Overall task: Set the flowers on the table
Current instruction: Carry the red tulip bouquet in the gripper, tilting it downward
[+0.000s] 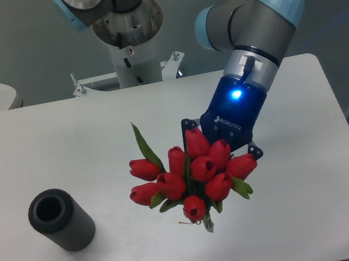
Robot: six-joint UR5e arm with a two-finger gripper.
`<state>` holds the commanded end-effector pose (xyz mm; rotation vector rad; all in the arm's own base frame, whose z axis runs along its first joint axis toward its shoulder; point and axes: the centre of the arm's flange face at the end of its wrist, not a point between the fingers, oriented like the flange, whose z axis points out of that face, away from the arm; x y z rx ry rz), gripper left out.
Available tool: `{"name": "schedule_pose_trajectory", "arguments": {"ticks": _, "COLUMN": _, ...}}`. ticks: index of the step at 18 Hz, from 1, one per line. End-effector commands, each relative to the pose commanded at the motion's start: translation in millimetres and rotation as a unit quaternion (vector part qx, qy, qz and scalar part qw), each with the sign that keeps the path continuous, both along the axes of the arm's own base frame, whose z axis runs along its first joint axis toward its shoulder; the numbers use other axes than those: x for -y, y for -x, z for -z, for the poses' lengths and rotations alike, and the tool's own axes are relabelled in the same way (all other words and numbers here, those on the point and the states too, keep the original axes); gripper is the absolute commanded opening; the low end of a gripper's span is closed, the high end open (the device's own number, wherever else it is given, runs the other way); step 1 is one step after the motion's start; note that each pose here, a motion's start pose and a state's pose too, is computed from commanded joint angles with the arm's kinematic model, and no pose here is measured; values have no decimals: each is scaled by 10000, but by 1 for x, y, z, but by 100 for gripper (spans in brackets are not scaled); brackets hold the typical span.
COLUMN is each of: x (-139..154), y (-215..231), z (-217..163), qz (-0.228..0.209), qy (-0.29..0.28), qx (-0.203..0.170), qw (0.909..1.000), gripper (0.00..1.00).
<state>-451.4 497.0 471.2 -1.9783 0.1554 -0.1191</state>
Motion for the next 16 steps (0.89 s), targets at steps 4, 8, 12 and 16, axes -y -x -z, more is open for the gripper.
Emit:
{"name": "schedule_pose_trajectory", "arguments": {"ticks": 4, "x": 3, "y": -5, "z": 5, "qz": 51, "qy": 17, "qx": -67, "qw": 10000, "gripper": 30}}
{"name": "schedule_pose_trajectory", "arguments": {"ticks": 8, "x": 10, "y": -1, "z": 0, "qz": -10, "qy": -4, "qx": -108, "qw": 9999, "gripper": 30}}
{"name": "schedule_pose_trajectory", "arguments": {"ticks": 12, "x": 10, "y": 0, "z": -1, "qz": -73, "qy": 65, "qx": -162, "qw": 9998, "gripper": 30}}
{"name": "schedule_pose_trajectory", "arguments": {"ticks": 16, "x": 17, "y": 2, "z": 1, "qz": -268, "qy": 369, "qx": -541, "qw": 9975, "gripper": 30}}
